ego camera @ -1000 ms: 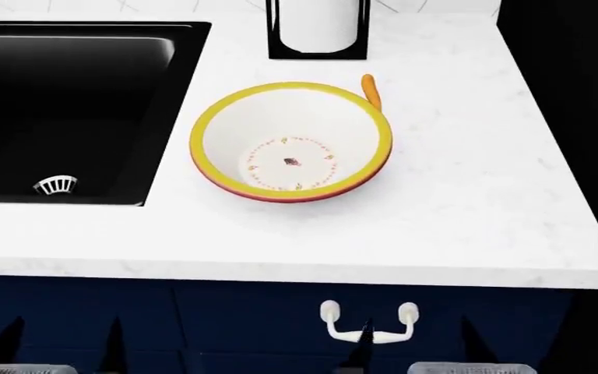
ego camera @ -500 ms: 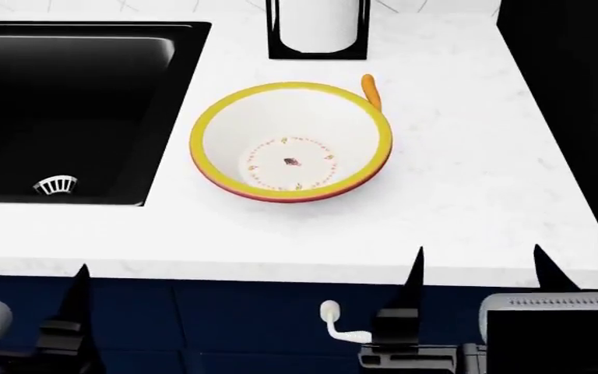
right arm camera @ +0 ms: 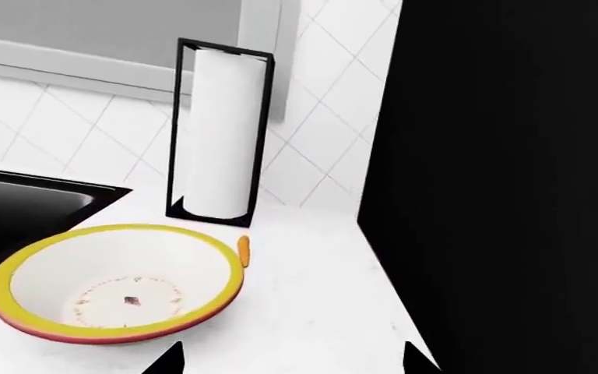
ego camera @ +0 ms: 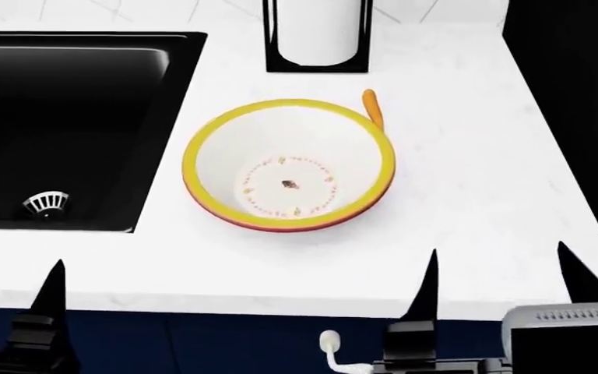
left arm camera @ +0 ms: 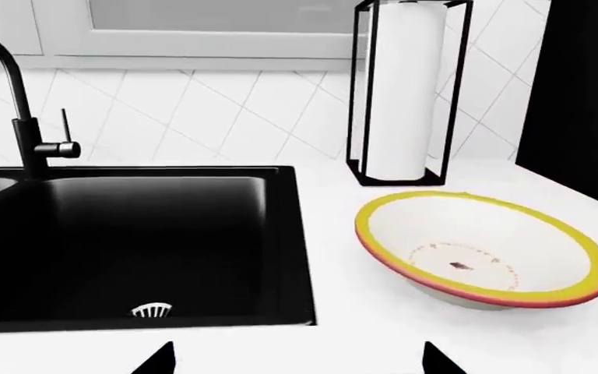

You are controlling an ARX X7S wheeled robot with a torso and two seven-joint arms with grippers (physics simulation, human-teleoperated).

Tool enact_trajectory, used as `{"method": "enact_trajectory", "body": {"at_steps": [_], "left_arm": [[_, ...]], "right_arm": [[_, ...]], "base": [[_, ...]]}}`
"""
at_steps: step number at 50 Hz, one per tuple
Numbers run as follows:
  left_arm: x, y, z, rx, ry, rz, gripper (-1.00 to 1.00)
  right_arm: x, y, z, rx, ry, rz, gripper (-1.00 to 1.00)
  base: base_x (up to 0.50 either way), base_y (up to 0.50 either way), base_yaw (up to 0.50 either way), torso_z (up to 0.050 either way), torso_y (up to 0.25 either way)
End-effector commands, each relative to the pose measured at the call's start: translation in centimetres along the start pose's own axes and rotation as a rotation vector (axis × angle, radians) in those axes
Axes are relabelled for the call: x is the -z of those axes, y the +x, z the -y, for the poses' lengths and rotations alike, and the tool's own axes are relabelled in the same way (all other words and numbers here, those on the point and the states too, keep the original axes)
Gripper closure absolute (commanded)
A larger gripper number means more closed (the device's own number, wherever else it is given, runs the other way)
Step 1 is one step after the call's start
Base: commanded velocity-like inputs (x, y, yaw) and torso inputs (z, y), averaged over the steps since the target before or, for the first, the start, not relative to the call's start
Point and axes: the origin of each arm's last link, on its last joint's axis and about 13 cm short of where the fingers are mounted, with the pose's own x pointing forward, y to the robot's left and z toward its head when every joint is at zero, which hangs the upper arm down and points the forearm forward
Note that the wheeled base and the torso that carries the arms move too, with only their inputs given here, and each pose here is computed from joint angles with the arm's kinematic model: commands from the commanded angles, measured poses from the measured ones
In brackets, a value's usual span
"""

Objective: There is a mixed pile of frozen fruits and vegetables on the counter. Locate all the frozen vegetables and place the items in a bowl on the counter. Take all the frozen fruits and defrost them in a running sink.

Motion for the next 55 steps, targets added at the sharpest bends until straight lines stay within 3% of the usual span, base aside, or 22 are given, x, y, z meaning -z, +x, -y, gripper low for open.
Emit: {"method": "enact_trajectory", "body": {"at_steps": [1,18,20,22,41,44,47,52,53,55], "left_arm": [[-0.2,0.0,-0.1,0.0,0.001,-0.001,-1.0],[-0.1,-0.1,-0.1,0.005,-0.001,-0.002,-1.0],[-0.3,-0.4,-0.1,0.044,-0.062,-0.018,-1.0],[-0.4,-0.3,-0.1,0.012,-0.006,0.003,-1.0],[0.1,-0.2,-0.2,0.014,-0.009,-0.021,-1.0],[0.1,-0.1,-0.2,0.014,-0.009,-0.024,-1.0],[0.2,-0.1,-0.2,0.019,-0.012,-0.03,-1.0],[-0.4,-0.4,-0.3,0.019,-0.006,-0.019,-1.0],[-0.6,-0.4,-0.4,0.018,-0.008,-0.015,-1.0],[-0.5,-0.4,-0.5,0.015,-0.011,-0.015,-1.0]], "right_arm": [[-0.3,-0.3,0.2,-0.005,-0.002,0.022,-1.0],[-0.2,-0.3,0.3,-0.025,0.02,0.014,-1.0],[-0.2,-0.3,0.3,-0.025,0.02,0.013,-1.0],[-0.2,-0.3,0.3,-0.023,0.021,0.013,-1.0],[-0.2,-0.2,0.2,-0.025,0.005,0.013,-1.0],[-1.1,-0.1,0.3,-0.042,-0.034,0.026,-1.0],[-2.1,0.9,0.8,-0.012,-0.045,0.02,-1.0],[-4.4,4.6,0.8,-0.12,-0.034,-0.077,-1.0],[-4.9,5.2,0.8,-0.149,0.011,-0.088,-1.0],[-6.0,6.8,0.9,-0.161,-0.035,-0.11,-1.0]], "base": [[0.38,0.0,0.0,0.0,0.0],[0.46,0.0,0.0,0.0,0.0],[0.46,0.0,0.0,0.0,0.0],[0.46,0.0,0.0,0.0,0.0],[0.44,0.0,0.0,0.0,0.001],[0.0,0.0,0.0,0.0,0.0],[0.0,0.0,0.0,0.0,0.0],[0.0,0.0,0.0,0.0,0.0],[0.0,0.0,0.0,0.0,0.0],[0.0,0.0,0.0,0.0,0.0]]}}
